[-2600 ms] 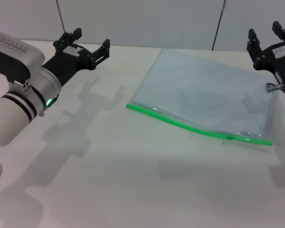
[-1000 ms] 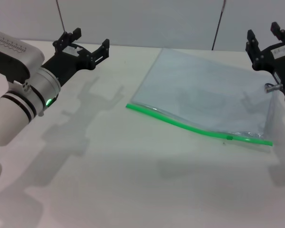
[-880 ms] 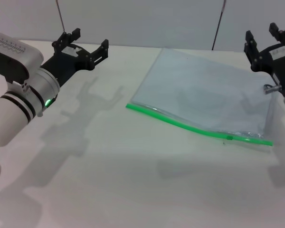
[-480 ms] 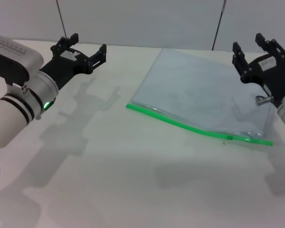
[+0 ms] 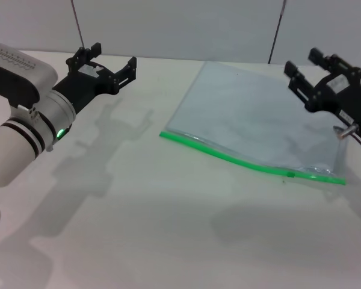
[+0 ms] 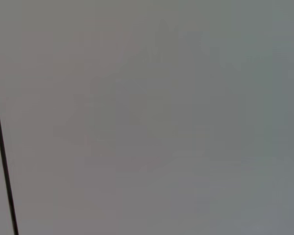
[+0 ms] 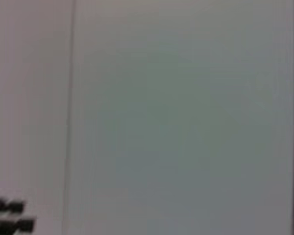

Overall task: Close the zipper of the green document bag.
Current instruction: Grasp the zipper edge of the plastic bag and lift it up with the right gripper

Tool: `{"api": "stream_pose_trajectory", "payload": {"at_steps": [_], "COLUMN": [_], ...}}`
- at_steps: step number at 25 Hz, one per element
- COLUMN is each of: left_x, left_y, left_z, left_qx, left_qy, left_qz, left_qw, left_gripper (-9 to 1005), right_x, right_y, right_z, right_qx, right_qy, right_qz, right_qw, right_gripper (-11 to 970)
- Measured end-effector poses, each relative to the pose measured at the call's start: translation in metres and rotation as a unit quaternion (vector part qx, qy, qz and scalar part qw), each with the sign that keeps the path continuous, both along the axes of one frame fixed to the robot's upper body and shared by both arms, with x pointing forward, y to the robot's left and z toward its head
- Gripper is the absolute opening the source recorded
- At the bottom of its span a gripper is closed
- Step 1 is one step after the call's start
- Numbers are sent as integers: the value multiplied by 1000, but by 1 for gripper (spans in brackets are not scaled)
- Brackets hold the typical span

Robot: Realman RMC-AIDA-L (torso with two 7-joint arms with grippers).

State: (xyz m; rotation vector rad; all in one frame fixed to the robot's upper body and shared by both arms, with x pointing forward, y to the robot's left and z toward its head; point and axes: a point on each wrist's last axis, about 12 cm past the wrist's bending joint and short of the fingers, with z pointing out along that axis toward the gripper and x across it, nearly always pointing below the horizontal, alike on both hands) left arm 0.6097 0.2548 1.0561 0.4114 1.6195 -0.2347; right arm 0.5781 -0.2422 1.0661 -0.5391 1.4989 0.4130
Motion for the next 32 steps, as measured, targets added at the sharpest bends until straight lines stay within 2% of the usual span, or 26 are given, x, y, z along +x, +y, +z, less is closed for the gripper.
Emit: {"api": "stream_pose_trajectory", "payload": {"at_steps": [7, 10, 19, 24, 27, 32], "left_x": [-1, -1, 0, -1, -1, -1], "left_y": [2, 3, 4, 5, 5, 5], "left_z": [-2, -3, -6, -7, -7, -6], "left_qx": [5, 6, 16, 17, 17, 15], "left_qy": [7, 8, 22, 24, 24, 23], "left_qz": [3, 4, 10, 11, 12, 11], "left_qw": [1000, 1000, 1000, 1000, 1000, 1000], "left_gripper": [879, 879, 879, 879, 879, 879], "right_x": [-7, -11, -14, -12, -11, -9], "right_y": [-18, -25, -34, -30, -23, -18], "right_z": [-4, -2, -12, -22, -19, 3], "right_qx": [-44, -55, -133, -170, -161, -74], "right_qy": [69, 77, 47, 57, 53, 12], "right_qz": [91, 123, 123, 107, 109, 109], "right_qw": [992, 988, 982, 978, 979, 991], "right_gripper": [555, 556, 556, 557, 557, 556]}}
